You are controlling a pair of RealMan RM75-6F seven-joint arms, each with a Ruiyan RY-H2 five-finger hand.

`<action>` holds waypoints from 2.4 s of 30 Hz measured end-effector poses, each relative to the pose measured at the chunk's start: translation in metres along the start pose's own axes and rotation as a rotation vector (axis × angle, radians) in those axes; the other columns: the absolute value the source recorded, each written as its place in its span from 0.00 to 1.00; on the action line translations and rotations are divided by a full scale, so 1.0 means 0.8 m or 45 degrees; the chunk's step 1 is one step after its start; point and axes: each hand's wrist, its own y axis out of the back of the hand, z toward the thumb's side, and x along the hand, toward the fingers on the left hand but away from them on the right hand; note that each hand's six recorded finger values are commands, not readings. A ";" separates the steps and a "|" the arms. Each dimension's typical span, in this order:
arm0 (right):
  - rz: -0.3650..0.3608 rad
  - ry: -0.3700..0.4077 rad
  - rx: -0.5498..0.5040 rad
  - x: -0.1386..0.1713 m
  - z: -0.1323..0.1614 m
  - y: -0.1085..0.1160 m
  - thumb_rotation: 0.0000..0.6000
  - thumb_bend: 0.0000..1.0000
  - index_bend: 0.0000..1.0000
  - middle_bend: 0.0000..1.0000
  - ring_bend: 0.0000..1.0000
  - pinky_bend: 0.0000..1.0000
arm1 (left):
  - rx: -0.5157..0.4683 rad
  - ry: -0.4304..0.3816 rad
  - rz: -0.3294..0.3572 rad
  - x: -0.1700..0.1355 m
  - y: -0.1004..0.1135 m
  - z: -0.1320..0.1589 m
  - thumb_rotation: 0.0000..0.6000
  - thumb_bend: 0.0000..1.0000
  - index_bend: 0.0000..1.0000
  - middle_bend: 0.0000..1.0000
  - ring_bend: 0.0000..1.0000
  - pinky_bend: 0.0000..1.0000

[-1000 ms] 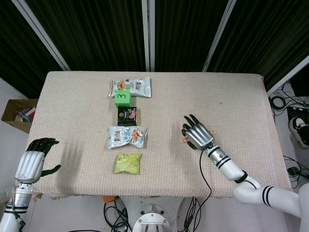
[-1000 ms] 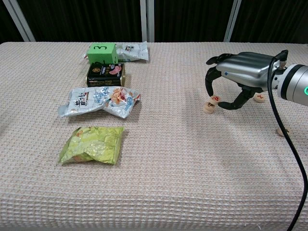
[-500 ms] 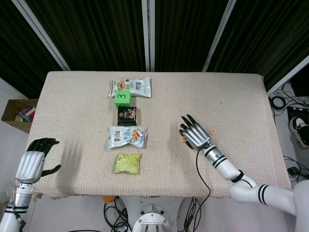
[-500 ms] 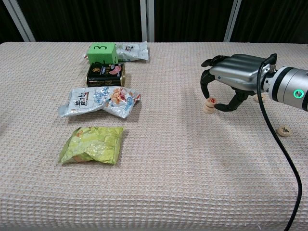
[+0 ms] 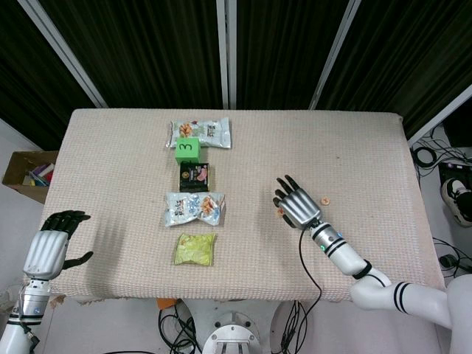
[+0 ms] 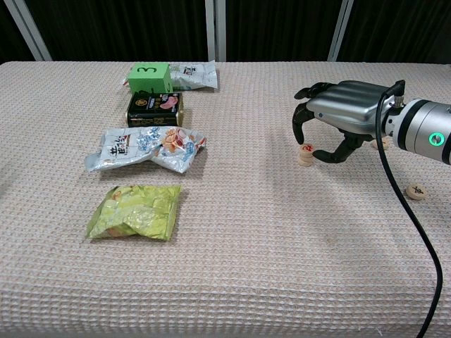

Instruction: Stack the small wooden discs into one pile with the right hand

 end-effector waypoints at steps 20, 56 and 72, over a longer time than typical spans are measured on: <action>-0.065 -0.247 -0.083 0.050 -0.085 0.005 1.00 0.22 0.38 0.26 0.00 0.00 | -0.012 0.002 0.002 -0.002 -0.003 0.000 1.00 0.09 0.26 0.23 0.17 0.19; 0.060 -0.374 -0.105 0.036 -0.136 -0.059 1.00 0.34 0.56 0.32 0.00 0.00 | 0.000 0.021 -0.006 -0.005 -0.002 -0.001 1.00 0.09 0.26 0.23 0.17 0.19; -0.062 -0.101 -0.120 0.027 -0.051 0.010 1.00 0.34 0.55 0.29 0.00 0.00 | -0.013 0.036 0.000 -0.013 -0.002 -0.004 1.00 0.09 0.26 0.23 0.17 0.19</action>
